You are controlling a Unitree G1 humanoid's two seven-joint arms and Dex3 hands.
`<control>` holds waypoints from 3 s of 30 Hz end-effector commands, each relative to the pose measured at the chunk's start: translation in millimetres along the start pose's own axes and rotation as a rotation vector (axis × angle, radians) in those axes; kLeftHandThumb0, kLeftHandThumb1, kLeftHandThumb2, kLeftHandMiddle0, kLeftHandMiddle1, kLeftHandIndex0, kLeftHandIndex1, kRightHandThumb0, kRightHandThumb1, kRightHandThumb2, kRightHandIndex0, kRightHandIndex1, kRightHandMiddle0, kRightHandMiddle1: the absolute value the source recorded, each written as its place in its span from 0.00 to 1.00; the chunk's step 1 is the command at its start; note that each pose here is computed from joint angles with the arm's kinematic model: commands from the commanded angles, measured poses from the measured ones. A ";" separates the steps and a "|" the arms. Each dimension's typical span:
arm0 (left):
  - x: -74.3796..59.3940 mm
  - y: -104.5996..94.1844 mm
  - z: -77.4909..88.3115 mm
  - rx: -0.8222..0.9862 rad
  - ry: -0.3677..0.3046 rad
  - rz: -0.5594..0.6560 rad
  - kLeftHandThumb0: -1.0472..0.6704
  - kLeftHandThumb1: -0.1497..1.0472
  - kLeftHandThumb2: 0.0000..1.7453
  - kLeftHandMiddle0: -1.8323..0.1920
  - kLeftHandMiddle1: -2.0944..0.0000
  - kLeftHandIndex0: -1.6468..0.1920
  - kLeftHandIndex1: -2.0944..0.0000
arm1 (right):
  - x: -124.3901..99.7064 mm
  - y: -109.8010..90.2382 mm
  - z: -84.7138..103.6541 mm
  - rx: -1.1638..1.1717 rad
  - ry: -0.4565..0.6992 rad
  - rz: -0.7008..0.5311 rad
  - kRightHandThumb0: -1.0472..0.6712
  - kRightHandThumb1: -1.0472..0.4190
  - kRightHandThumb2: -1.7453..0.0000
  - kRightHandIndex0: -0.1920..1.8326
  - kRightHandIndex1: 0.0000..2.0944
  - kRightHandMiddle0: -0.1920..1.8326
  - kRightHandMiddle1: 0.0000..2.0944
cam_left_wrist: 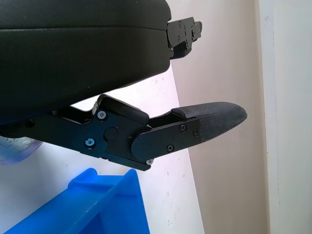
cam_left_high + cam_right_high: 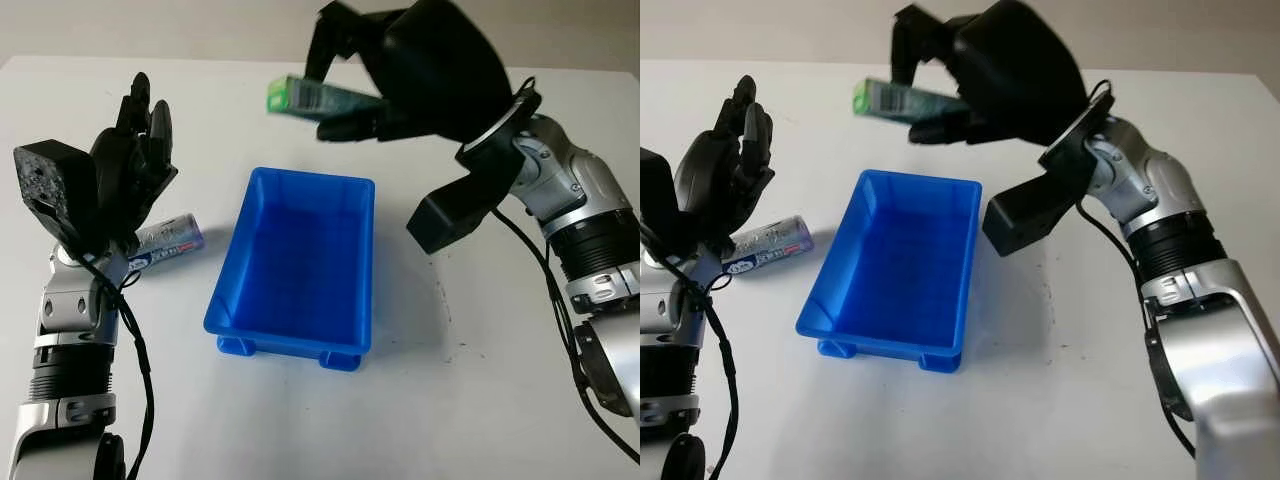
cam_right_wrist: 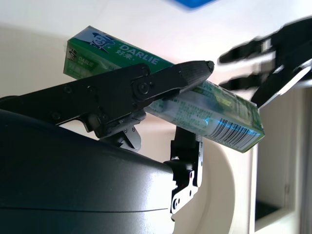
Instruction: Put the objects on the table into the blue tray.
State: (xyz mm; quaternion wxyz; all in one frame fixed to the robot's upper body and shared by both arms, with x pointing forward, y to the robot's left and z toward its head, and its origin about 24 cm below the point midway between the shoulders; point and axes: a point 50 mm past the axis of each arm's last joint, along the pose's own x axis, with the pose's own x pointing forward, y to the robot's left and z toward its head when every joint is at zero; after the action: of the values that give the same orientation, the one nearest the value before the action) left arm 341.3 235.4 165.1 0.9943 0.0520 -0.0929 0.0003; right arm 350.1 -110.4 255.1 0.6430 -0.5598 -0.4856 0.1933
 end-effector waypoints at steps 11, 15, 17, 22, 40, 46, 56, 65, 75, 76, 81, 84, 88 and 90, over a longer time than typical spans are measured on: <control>-2.7 -3.4 -0.5 -0.002 -0.007 0.005 0.14 1.00 0.39 0.98 0.97 0.99 0.97 | -8.1 21.2 15.1 0.075 -0.041 0.340 0.25 0.00 0.90 0.41 1.00 0.34 1.00; -3.3 -2.5 -1.3 -0.006 0.000 0.004 0.14 1.00 0.39 0.98 0.97 0.99 0.97 | -12.0 20.9 12.5 0.120 0.008 0.466 0.16 0.00 0.88 0.15 0.55 0.09 0.61; -2.9 -2.4 -1.3 -0.003 -0.003 0.005 0.14 1.00 0.38 0.98 0.98 0.99 0.98 | -13.4 18.8 12.5 0.148 0.022 0.501 0.13 0.00 0.86 0.12 0.20 0.10 0.24; -1.4 -3.4 -1.3 0.002 -0.007 0.009 0.14 1.00 0.39 0.98 0.97 0.99 0.97 | -14.3 14.9 12.9 0.175 0.031 0.509 0.11 0.00 0.82 0.03 0.02 0.02 0.04; -2.6 0.2 0.4 -0.001 -0.003 0.021 0.14 1.00 0.39 0.97 0.97 0.98 0.97 | -58.9 13.9 -33.6 0.652 0.460 -0.093 0.10 0.00 0.62 0.00 0.00 0.00 0.00; -2.8 1.0 0.8 -0.002 0.000 0.023 0.14 1.00 0.38 0.97 0.97 0.98 0.97 | -86.6 23.8 -47.5 0.968 0.692 -0.181 0.14 0.00 0.60 0.00 0.00 0.00 0.00; -1.7 3.7 0.7 -0.005 -0.002 0.014 0.14 1.00 0.38 0.98 0.98 0.99 0.98 | -108.5 46.3 -43.6 1.098 0.852 -0.308 0.15 0.00 0.56 0.00 0.00 0.00 0.00; 0.4 2.0 1.5 0.015 -0.002 -0.005 0.13 1.00 0.39 0.99 0.98 0.99 0.98 | -103.6 73.2 -31.1 1.155 0.913 -0.412 0.16 0.00 0.55 0.00 0.00 0.00 0.00; 0.0 3.6 2.1 0.009 -0.009 -0.004 0.13 1.00 0.38 1.00 0.98 1.00 0.98 | -100.7 80.5 -33.7 1.173 0.889 -0.424 0.15 0.00 0.55 0.00 0.00 0.00 0.00; 0.0 3.5 2.1 0.007 -0.008 -0.003 0.13 1.00 0.38 1.00 0.98 1.00 0.98 | -100.3 80.1 -34.0 1.173 0.889 -0.424 0.15 0.00 0.55 0.00 0.00 0.00 0.00; -0.4 4.4 3.7 0.013 -0.009 0.002 0.13 1.00 0.38 1.00 0.98 1.00 0.98 | -99.2 77.8 -34.7 1.167 0.881 -0.418 0.15 0.00 0.56 0.00 0.00 0.00 0.00; -2.4 8.7 12.7 0.041 -0.018 0.011 0.14 1.00 0.38 0.99 0.97 1.00 0.98 | -99.4 76.0 -35.0 1.165 0.875 -0.414 0.15 0.00 0.55 0.00 0.00 0.00 0.00; -9.4 22.4 30.6 0.173 -0.038 0.007 0.14 1.00 0.37 0.99 0.97 1.00 0.98 | -99.5 74.5 -35.3 1.169 0.880 -0.419 0.15 0.00 0.56 0.00 0.00 0.00 0.00; -13.6 29.3 40.5 0.252 -0.044 -0.009 0.12 1.00 0.33 0.98 0.97 0.99 0.97 | -99.2 73.9 -35.5 1.173 0.878 -0.420 0.15 0.00 0.56 0.00 0.00 0.00 0.00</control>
State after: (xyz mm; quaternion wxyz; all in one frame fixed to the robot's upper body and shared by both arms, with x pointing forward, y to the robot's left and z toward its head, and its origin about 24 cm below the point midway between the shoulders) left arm 325.8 255.7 198.3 0.9826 0.1501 -0.1090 0.0055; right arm 356.6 -184.4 141.0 0.9939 -0.0491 -0.0828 0.0540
